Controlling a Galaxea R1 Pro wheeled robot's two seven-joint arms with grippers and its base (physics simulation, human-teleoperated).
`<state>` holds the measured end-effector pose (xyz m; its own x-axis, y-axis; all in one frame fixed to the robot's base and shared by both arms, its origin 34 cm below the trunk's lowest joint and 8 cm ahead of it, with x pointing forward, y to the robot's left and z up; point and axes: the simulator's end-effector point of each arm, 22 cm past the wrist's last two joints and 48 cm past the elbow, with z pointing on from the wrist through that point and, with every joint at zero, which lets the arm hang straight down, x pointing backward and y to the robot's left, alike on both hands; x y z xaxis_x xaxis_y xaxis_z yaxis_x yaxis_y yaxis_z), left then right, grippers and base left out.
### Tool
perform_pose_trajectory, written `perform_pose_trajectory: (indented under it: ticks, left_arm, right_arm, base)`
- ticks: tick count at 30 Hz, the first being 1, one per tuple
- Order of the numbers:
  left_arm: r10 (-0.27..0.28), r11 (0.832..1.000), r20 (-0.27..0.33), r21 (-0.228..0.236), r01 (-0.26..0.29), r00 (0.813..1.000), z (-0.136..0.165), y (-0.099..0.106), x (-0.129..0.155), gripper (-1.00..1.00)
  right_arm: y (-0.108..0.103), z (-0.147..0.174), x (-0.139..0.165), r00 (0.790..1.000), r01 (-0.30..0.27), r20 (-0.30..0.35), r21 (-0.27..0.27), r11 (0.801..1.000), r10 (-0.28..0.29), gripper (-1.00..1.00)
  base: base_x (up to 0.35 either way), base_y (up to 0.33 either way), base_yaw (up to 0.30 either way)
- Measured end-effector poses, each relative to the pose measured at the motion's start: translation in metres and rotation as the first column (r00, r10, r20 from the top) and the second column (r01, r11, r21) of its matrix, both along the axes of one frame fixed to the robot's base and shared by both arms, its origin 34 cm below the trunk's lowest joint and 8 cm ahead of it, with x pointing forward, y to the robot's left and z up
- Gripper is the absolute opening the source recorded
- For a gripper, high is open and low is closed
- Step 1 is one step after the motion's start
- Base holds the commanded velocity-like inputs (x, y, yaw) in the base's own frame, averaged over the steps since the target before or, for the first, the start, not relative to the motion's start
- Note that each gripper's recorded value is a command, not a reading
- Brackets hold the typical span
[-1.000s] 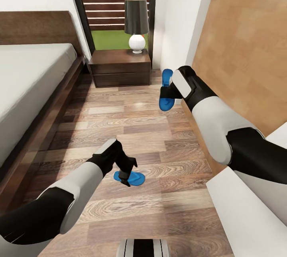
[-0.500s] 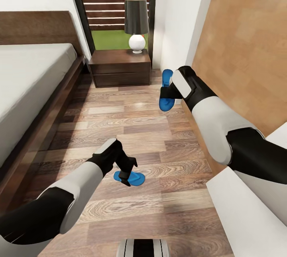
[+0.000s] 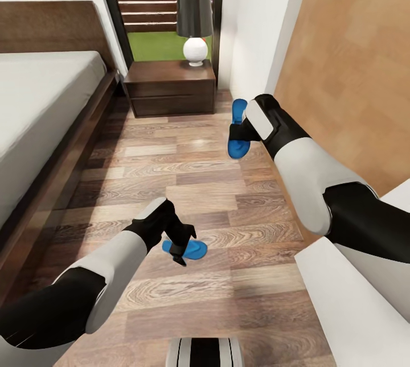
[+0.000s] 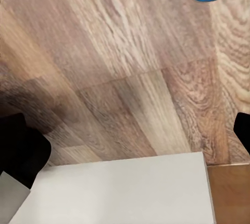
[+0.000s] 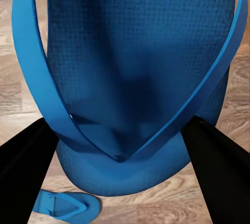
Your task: In the bedroom, move the book from the bed onto either nightstand, and place the two sandals side by side next to the bed.
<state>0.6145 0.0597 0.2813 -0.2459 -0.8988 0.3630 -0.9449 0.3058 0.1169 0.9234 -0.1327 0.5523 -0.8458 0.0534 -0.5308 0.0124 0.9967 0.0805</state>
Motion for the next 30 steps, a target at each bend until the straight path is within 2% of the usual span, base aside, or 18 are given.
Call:
perform_pose_trajectory:
  ticks: [11, 20, 26, 30]
  left_arm:
    - [0.001, 1.0, -0.044, 0.0, -0.001, 0.999, -0.025, 0.0, -0.01, 1.0]
    - [0.009, 1.0, -0.037, 0.004, -0.008, 0.999, -0.025, 0.003, -0.007, 1.0]
    - [0.068, 0.996, -0.041, 0.059, -0.065, 0.997, -0.029, 0.018, -0.004, 1.0]
    - [0.08, 0.995, -0.036, 0.069, -0.077, 0.996, -0.03, 0.021, -0.002, 1.0]
  right_arm:
    - [0.0, -0.039, 0.001, 0.999, 0.0, -0.045, -0.001, 1.0, 0.0, -1.0]
    - [-0.001, -0.039, 0.001, 0.999, 0.001, -0.044, -0.002, 1.0, -0.001, -1.0]
    - [-0.001, -0.038, 0.001, 0.999, 0.001, -0.043, -0.002, 1.0, -0.001, -1.0]
    - [-0.001, -0.038, 0.001, 0.999, 0.001, -0.043, -0.002, 1.0, -0.001, -1.0]
  base:
    - [0.0, 0.0, 0.0]
    - [0.0, 0.0, 0.0]
    - [0.103, 0.0, 0.0]
    - [0.283, 0.0, 0.0]
